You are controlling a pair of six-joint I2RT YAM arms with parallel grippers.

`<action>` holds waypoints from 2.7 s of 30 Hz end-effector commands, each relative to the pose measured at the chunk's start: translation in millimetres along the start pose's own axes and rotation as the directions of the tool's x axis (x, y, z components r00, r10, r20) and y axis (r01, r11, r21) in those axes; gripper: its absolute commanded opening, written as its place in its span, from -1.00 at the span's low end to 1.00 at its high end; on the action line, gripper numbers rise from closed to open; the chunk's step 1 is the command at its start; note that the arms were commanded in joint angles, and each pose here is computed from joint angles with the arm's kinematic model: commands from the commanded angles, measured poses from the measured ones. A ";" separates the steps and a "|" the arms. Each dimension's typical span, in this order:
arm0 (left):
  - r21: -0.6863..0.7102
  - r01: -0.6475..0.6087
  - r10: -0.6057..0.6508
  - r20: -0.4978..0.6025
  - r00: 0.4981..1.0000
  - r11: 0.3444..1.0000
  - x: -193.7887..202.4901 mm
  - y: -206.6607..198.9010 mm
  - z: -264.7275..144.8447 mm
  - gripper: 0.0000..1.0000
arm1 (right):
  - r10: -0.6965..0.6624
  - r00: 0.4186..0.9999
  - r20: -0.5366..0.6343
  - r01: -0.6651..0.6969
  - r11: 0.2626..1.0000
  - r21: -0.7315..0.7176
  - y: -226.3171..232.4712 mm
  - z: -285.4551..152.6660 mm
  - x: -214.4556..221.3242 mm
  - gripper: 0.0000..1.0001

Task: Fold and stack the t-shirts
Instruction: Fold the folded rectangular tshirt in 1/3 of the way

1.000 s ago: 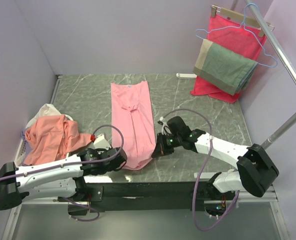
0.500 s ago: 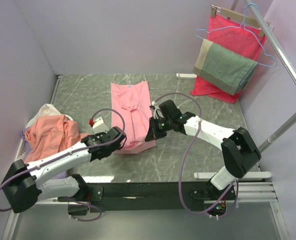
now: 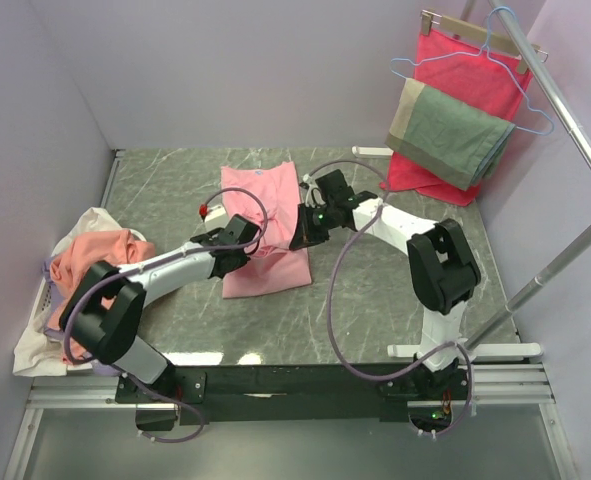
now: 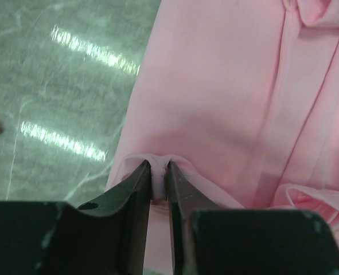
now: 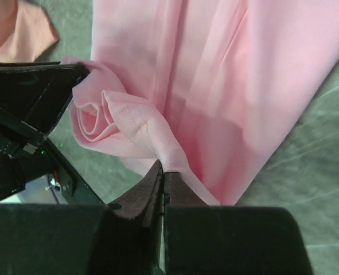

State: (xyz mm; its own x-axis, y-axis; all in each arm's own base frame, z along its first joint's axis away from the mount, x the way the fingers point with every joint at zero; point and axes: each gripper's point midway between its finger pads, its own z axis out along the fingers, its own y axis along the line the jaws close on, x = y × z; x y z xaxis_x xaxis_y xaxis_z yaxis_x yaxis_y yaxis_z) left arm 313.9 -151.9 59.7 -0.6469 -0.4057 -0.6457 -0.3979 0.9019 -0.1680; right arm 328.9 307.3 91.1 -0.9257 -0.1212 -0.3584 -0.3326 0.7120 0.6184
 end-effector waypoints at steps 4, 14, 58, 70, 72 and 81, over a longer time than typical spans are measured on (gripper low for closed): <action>0.048 0.003 -0.006 0.069 0.998 0.999 -44.9 -27.8 23.5 -0.47 | -0.031 0.999 0.019 0.030 0.999 0.033 -12.6 9.4 -38.6 -0.93; -0.047 -0.001 0.008 0.142 0.990 0.999 -87.1 -28.7 56.5 -0.09 | -0.065 0.982 0.175 0.008 0.950 0.312 -64.6 2.6 -92.2 -0.09; 0.099 -0.085 0.083 0.027 0.996 0.991 -34.2 -15.7 66.5 0.22 | 0.098 0.986 -0.132 -0.043 0.929 0.367 -108.2 32.5 79.8 -0.05; 0.191 -0.049 0.018 0.163 0.986 0.980 -89.2 -38.0 25.7 0.43 | -0.073 0.996 0.055 0.056 0.963 0.265 -65.1 -1.1 33.5 0.09; 0.227 -0.025 -0.019 0.189 0.982 0.974 -102.1 -39.9 5.9 0.55 | -0.083 0.991 0.103 0.058 0.971 0.231 -55.3 -9.8 26.2 0.14; 0.325 0.035 -0.043 0.017 0.999 0.945 -37.7 -8.7 -23.1 0.80 | -0.016 0.986 0.168 -0.024 0.972 0.234 -67.0 -49.4 37.9 0.25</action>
State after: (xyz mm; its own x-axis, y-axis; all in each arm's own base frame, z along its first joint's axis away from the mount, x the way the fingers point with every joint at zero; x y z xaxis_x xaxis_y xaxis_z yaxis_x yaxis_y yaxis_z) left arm 368.5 -144.3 142.9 -0.5014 -0.4334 -0.7488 -0.1864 0.8993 -0.3957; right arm 309.2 240.3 71.5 -0.8736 -0.0585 -0.4831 -0.3025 0.8430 0.4447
